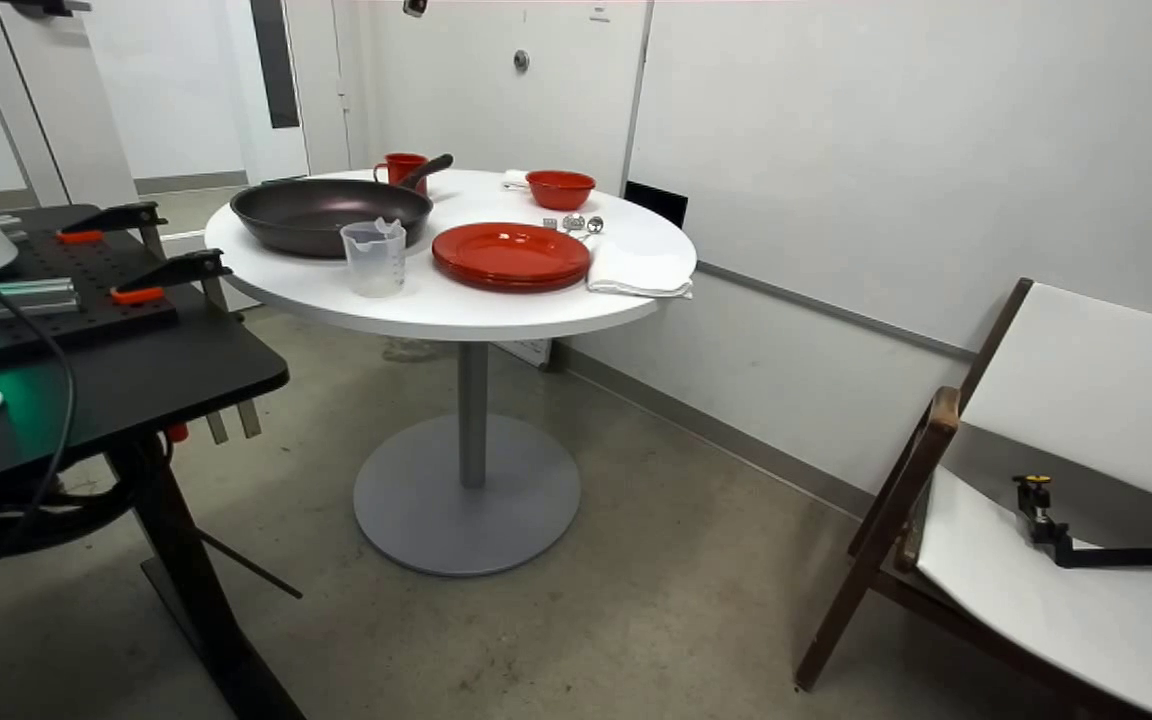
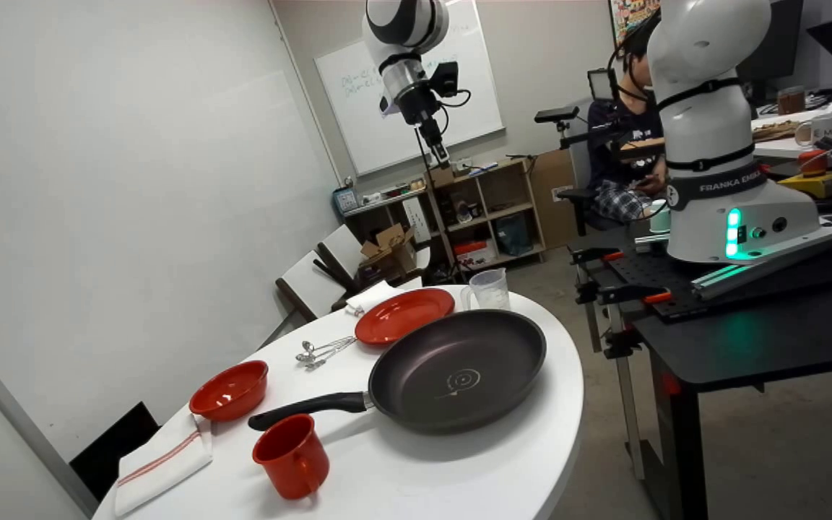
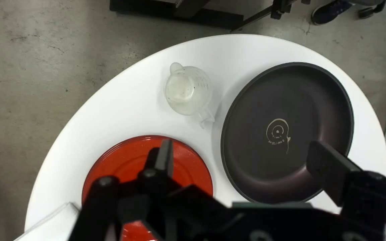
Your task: Put the transparent jar on the table
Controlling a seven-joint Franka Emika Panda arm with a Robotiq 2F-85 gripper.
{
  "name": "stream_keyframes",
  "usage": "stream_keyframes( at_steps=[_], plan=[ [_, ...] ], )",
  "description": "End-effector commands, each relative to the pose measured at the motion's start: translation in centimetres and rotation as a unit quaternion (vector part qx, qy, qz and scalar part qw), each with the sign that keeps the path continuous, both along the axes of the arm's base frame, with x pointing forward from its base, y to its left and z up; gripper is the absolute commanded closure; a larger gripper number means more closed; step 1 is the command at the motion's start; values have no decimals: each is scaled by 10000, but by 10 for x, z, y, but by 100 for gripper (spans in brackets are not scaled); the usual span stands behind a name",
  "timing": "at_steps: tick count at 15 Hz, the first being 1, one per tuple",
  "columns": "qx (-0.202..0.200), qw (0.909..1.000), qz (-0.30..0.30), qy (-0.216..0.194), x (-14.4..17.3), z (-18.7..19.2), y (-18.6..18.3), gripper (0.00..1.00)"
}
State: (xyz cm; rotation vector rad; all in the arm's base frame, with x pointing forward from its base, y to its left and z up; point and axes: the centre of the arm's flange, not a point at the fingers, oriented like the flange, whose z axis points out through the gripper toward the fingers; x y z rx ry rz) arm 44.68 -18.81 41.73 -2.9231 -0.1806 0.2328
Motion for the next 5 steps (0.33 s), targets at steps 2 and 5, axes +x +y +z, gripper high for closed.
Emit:
stream_keyframes(
  at_steps=[2, 5],
  plan=[
    [9, 10000, 44, 3, 0, -1, 0, 0],
    [11, 10000, 56, 9, -1, -1, 0, 0]
  ],
)
